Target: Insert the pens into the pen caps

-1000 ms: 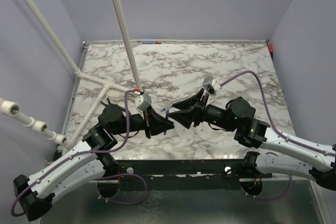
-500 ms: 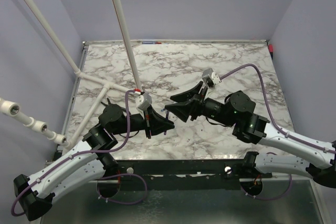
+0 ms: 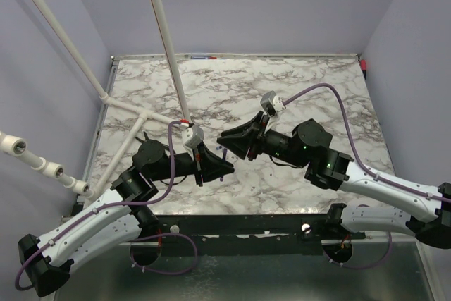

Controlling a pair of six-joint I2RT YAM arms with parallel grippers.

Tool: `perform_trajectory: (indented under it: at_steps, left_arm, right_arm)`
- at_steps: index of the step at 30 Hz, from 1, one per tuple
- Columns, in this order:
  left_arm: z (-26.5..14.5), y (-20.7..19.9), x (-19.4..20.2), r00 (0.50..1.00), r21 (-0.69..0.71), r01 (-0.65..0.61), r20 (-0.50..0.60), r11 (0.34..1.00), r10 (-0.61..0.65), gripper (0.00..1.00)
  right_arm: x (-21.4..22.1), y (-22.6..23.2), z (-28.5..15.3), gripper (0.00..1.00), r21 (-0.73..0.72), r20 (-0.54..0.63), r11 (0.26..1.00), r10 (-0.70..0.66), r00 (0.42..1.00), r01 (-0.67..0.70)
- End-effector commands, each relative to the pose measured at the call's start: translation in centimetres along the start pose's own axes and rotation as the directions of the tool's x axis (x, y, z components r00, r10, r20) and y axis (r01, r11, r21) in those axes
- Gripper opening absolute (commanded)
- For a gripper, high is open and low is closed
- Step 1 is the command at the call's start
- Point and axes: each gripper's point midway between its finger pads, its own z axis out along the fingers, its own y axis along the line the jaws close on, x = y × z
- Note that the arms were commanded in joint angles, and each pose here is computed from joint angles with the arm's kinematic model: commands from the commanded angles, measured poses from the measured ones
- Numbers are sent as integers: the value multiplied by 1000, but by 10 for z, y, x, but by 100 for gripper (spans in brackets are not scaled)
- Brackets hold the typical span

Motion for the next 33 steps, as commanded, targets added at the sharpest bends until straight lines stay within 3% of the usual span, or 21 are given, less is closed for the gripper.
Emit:
perform_trajectory:
  at_steps: [1, 5, 6, 16, 26, 33]
  left_arm:
    - [-1, -4, -12, 999, 4, -31, 33, 999, 31, 0]
    - [-1, -3, -12, 999, 2, -30, 33, 1000, 30, 0]
    - [-1, -3, -11, 999, 3, -31, 32, 1000, 31, 0]
    - [-1, -4, -19, 998, -6, -26, 62, 1000, 27, 0]
    - [5, -10, -42, 994, 4, -64, 87, 998, 64, 0]
    - [9, -14, -64, 989, -4, -104, 110, 995, 103, 0]
  right_arm:
    - [-7, 9, 2, 25, -32, 9, 999, 2, 1000, -2]
    - [-7, 10, 2, 2, -38, 6, 999, 5, 1000, -5]
    - [-6, 10, 2, 1, -38, 2, 999, 7, 1000, -7]
    - [23, 9, -6, 1, -54, -84, 998, 30, 996, -35]
    - [61, 17, -21, 1, -112, -210, 990, 62, 976, -87]
    - [83, 16, -34, 1, -104, -237, 985, 106, 966, -134]
